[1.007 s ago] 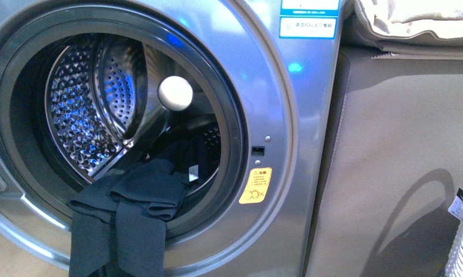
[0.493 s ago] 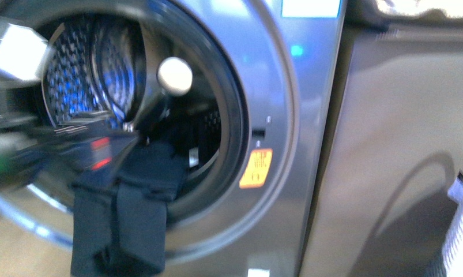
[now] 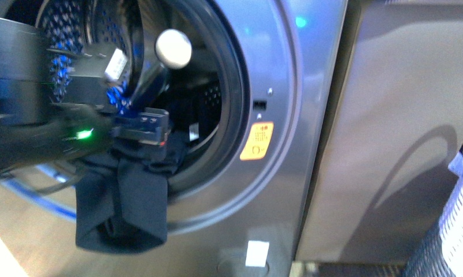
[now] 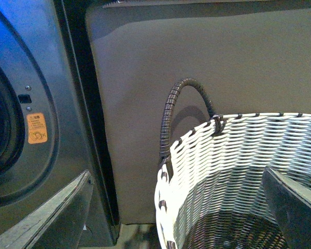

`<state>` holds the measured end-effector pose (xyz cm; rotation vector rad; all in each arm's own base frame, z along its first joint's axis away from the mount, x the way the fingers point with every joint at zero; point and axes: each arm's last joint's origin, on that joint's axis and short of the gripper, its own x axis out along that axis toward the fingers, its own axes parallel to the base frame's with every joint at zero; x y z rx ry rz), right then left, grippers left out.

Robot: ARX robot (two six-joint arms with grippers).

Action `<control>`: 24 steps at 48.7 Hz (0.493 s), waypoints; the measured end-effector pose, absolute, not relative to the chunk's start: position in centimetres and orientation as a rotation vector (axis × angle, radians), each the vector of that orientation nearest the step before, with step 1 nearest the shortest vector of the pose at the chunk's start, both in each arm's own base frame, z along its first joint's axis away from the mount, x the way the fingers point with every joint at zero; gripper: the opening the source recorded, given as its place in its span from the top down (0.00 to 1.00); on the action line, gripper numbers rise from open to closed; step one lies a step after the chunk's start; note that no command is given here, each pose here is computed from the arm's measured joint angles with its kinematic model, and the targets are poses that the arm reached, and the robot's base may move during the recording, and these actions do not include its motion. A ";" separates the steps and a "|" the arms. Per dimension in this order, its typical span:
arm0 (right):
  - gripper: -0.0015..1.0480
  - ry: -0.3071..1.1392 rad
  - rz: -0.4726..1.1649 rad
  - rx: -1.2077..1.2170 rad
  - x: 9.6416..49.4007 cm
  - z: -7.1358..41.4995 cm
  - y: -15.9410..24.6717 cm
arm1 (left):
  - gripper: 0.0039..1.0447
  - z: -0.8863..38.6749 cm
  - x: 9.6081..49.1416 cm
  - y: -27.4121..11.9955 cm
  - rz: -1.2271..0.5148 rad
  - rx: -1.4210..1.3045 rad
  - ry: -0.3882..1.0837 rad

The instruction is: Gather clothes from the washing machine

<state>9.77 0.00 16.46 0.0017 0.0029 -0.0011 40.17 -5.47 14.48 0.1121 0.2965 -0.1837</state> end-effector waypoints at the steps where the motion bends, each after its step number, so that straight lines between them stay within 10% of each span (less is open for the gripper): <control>1: 0.07 0.003 -0.001 0.002 9.8 16.5 0.0 | 0.06 14.4 40.5 -5.4 -0.178 0.114 0.299; 24: 0.07 0.003 -0.001 0.002 9.8 16.5 0.0 | 0.06 11.6 45.2 -4.8 -0.102 0.158 0.388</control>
